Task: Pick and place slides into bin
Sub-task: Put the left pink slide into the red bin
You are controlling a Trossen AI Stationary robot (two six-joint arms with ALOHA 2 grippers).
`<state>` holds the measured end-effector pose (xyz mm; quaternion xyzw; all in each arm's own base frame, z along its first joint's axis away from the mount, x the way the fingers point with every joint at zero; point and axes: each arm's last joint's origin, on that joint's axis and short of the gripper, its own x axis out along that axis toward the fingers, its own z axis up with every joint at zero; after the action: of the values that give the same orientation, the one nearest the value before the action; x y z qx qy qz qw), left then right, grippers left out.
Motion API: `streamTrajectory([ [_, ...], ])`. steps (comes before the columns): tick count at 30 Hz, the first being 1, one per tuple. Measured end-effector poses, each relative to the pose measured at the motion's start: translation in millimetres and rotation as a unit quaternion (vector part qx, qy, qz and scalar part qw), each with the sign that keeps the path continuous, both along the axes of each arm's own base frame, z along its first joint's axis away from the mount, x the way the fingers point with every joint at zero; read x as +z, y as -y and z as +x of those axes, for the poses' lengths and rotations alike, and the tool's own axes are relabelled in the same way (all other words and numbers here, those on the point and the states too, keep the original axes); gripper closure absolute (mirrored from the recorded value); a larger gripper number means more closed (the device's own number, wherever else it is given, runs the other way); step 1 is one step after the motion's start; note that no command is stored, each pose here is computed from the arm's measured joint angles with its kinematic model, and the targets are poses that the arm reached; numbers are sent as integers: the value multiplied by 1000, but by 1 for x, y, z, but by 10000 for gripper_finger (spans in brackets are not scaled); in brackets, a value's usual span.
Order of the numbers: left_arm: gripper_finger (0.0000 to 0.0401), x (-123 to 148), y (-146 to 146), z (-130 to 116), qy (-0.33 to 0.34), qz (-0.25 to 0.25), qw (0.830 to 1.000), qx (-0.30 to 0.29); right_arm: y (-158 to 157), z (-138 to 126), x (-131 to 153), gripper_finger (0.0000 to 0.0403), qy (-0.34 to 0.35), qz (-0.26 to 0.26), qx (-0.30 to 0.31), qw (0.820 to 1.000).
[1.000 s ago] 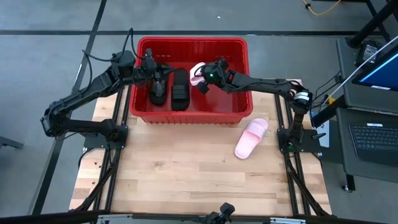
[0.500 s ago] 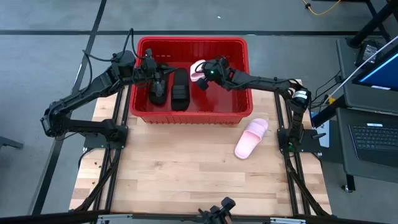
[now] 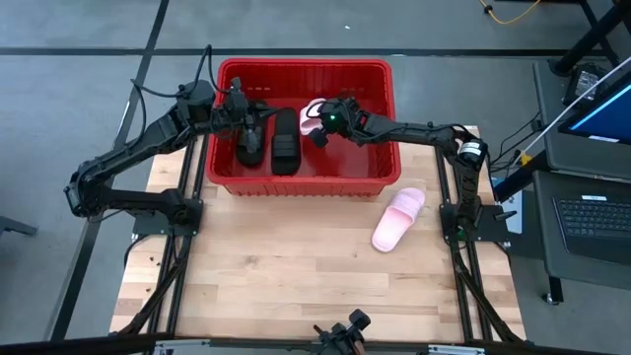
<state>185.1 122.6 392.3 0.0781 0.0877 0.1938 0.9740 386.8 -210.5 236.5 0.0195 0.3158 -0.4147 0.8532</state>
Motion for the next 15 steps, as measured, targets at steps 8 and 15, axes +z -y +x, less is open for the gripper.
streamTrajectory([
  [8,399,0,0,0,2,-8,1000,1,-1,-2,-4,397,-17,17,13,1000],
  [15,399,-1,0,0,2,-12,1000,1,-4,-6,-10,394,-50,46,24,997],
])
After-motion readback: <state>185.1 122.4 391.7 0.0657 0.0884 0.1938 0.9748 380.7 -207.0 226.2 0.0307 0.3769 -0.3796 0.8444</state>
